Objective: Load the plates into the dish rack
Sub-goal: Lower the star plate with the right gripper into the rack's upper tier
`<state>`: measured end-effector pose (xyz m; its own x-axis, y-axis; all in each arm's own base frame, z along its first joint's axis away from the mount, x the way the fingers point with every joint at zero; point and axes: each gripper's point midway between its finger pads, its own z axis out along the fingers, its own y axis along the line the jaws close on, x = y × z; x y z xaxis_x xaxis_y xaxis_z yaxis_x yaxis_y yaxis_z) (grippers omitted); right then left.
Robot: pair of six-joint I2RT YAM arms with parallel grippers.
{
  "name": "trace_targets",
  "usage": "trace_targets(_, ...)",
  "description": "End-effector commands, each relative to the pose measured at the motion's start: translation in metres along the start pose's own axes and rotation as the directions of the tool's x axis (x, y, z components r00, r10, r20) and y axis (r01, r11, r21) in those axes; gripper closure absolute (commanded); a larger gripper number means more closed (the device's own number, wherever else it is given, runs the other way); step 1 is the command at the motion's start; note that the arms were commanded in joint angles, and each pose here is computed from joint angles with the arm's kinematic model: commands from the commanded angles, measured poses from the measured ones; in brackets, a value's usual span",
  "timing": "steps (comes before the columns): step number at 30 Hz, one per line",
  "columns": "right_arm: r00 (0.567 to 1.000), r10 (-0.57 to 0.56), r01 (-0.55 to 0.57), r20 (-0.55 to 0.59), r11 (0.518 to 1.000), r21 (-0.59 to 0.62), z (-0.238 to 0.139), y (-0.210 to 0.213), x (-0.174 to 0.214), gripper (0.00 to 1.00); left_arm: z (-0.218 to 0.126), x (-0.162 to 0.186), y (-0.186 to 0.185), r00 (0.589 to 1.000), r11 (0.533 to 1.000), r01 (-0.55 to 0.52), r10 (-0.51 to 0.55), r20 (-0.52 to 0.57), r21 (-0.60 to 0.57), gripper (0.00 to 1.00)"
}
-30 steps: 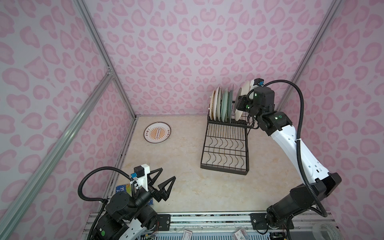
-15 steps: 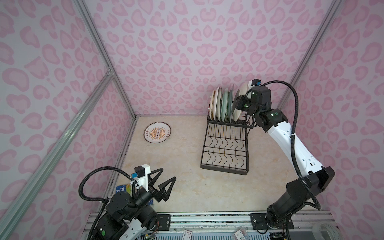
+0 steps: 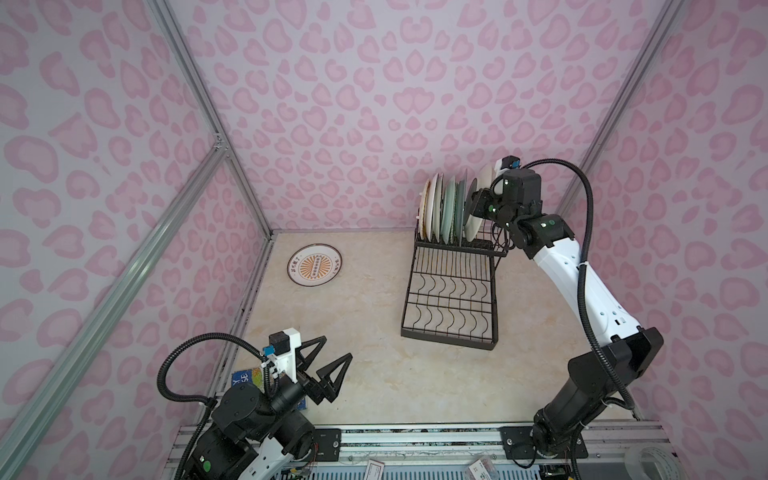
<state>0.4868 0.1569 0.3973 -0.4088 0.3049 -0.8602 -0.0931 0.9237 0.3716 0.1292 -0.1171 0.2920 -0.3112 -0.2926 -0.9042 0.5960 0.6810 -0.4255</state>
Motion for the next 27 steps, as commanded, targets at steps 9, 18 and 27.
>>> trace_targets(9,0.999,-0.016,0.017,0.05,1.0,-0.025,0.002,0.004,-0.013,1.0,0.0,-0.006,-0.003,1.0,1.0,-0.007,0.007,0.027,0.011,0.02)
trace_targets(18,0.999,-0.028,0.028,0.016,0.999,-0.032,0.012,0.002,-0.003,1.0,0.0,-0.006,-0.002,1.0,1.0,-0.005,0.005,0.029,0.008,0.02)
trace_targets(27,1.0,-0.026,0.026,-0.013,1.0,-0.017,0.019,-0.003,0.007,0.94,0.0,-0.006,-0.001,1.0,1.0,-0.007,0.007,0.03,0.003,0.03)
